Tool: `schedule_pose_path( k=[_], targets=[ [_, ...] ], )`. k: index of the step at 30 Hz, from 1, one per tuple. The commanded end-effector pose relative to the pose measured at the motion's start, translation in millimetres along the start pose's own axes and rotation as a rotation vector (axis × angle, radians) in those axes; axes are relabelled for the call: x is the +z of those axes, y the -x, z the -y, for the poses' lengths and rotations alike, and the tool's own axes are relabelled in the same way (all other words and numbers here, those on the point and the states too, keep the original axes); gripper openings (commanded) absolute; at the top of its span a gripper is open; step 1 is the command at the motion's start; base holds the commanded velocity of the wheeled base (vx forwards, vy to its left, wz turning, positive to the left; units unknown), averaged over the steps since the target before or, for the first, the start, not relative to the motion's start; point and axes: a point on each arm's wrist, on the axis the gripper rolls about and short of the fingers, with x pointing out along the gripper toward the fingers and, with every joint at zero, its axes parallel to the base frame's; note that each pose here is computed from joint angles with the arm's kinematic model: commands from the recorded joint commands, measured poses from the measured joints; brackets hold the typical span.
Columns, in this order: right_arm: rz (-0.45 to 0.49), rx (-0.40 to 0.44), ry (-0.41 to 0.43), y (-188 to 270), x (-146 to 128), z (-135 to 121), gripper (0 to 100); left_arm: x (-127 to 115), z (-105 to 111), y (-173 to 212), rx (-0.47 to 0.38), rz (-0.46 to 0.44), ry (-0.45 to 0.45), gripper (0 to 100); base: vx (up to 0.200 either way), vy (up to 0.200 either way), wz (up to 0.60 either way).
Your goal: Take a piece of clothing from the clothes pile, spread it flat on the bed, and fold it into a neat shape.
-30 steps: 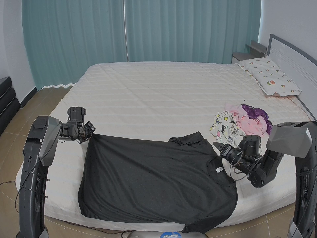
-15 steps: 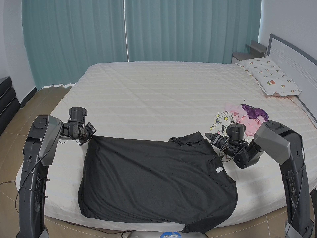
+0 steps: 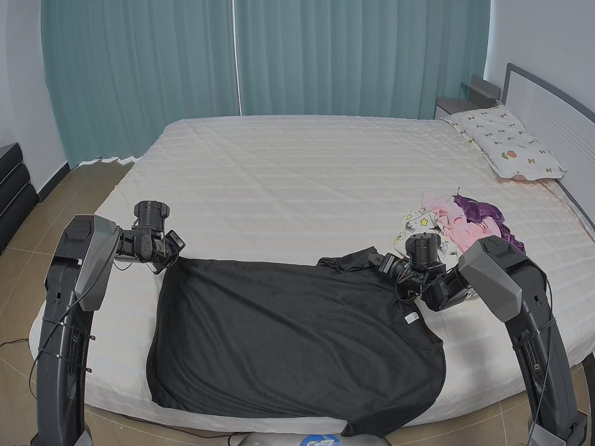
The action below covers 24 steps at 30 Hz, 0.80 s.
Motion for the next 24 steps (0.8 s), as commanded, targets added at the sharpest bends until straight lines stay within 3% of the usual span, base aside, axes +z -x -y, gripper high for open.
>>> schedule_pose_path(
  k=[1,14,17,24],
  targets=[
    [0.003,-0.004,-0.003,0,0,3,0,2,1,2,-0.003,0.005,0.008,0,0.0,0.0,0.0],
    [0.141,0.046,-0.03,17,45,-1,0,9,2,7,-0.008,0.021,0.016,0,0.0,0.0,0.0],
    [0.215,0.084,-0.059,18,61,-5,0,18,6,13,-0.024,0.042,0.04,0,0.0,0.0,0.0],
    [0.218,0.07,-0.069,13,51,-1,0,19,3,12,-0.021,0.04,0.072,0,0.0,0.0,0.0]
  ],
)
